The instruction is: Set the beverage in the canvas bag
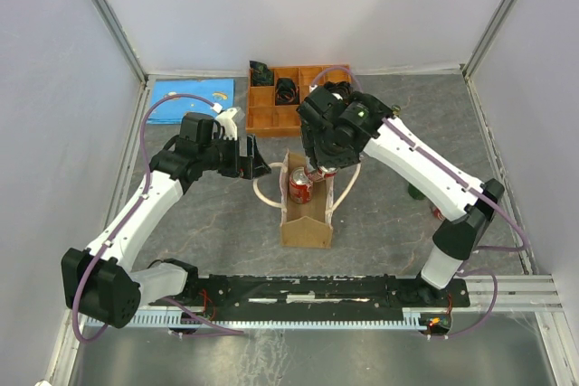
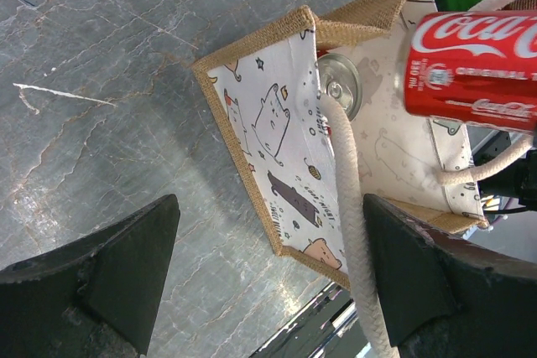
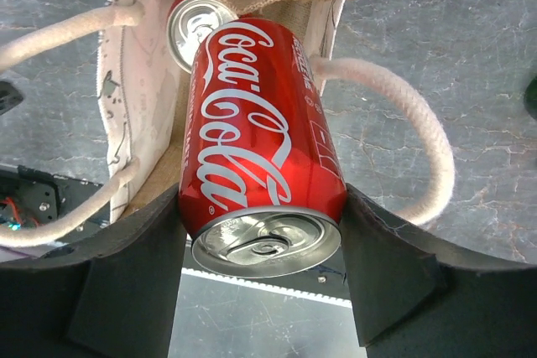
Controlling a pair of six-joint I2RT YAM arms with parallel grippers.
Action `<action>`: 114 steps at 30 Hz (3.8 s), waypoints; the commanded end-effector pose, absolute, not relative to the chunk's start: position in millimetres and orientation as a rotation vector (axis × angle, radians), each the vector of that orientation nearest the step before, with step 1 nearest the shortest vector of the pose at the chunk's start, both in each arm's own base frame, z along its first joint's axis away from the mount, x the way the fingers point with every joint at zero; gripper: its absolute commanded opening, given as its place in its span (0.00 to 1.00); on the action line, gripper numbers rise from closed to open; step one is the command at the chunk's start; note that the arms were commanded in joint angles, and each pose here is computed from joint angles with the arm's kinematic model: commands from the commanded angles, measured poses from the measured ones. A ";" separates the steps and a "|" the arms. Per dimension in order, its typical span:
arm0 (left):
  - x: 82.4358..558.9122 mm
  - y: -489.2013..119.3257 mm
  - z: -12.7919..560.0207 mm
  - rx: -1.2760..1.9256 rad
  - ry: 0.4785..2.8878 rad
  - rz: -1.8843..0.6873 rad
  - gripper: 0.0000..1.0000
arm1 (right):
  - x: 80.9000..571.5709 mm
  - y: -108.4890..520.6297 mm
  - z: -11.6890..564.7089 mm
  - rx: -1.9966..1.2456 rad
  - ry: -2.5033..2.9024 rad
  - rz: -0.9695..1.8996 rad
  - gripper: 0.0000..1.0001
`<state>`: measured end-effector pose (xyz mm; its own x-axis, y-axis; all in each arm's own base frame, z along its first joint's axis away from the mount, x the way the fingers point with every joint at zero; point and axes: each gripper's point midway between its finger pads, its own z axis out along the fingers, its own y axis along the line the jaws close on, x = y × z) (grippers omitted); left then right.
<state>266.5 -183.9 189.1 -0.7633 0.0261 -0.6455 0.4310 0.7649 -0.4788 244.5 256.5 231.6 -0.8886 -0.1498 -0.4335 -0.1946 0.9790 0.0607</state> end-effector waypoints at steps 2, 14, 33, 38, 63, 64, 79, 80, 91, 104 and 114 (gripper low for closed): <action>272.1 -186.6 196.4 0.432 2.254 -0.827 0.95 | 238.2 259.0 278.5 -0.248 2.608 0.235 0.00; 271.7 -186.9 193.7 0.433 2.255 -0.833 0.95 | 219.4 267.2 231.1 -0.361 2.752 0.154 0.00; 271.8 -187.0 192.7 0.430 2.259 -0.832 0.95 | 241.0 274.8 178.0 -0.449 2.780 -0.030 0.00; 272.5 -187.4 192.2 0.430 2.261 -0.833 0.95 | 247.4 277.9 165.1 -0.473 2.781 -0.064 0.00; 271.9 -187.8 190.7 0.433 2.262 -0.838 0.95 | 254.1 261.2 104.0 -0.478 2.851 -0.123 0.51; 271.9 -187.5 190.5 0.434 2.262 -0.836 0.95 | 254.8 261.0 106.7 -0.476 2.845 -0.122 0.59; 271.4 -188.3 188.8 0.439 2.269 -0.844 0.95 | 265.0 260.2 172.0 -0.438 2.717 -0.052 0.89; 271.2 -188.6 189.1 0.439 2.268 -0.845 0.95 | 266.6 262.7 180.1 -0.434 2.700 -0.028 0.89; 272.0 -188.8 189.8 0.439 2.267 -0.845 0.95 | 301.6 263.8 308.8 -0.236 2.361 0.196 0.87; 270.9 -188.5 190.4 0.448 2.263 -0.845 0.95 | 301.6 -33.4 308.9 0.524 2.436 -0.337 0.87; 265.7 -189.2 185.2 0.443 2.258 -0.864 0.95 | 237.5 -119.6 246.0 0.975 2.535 -0.317 0.87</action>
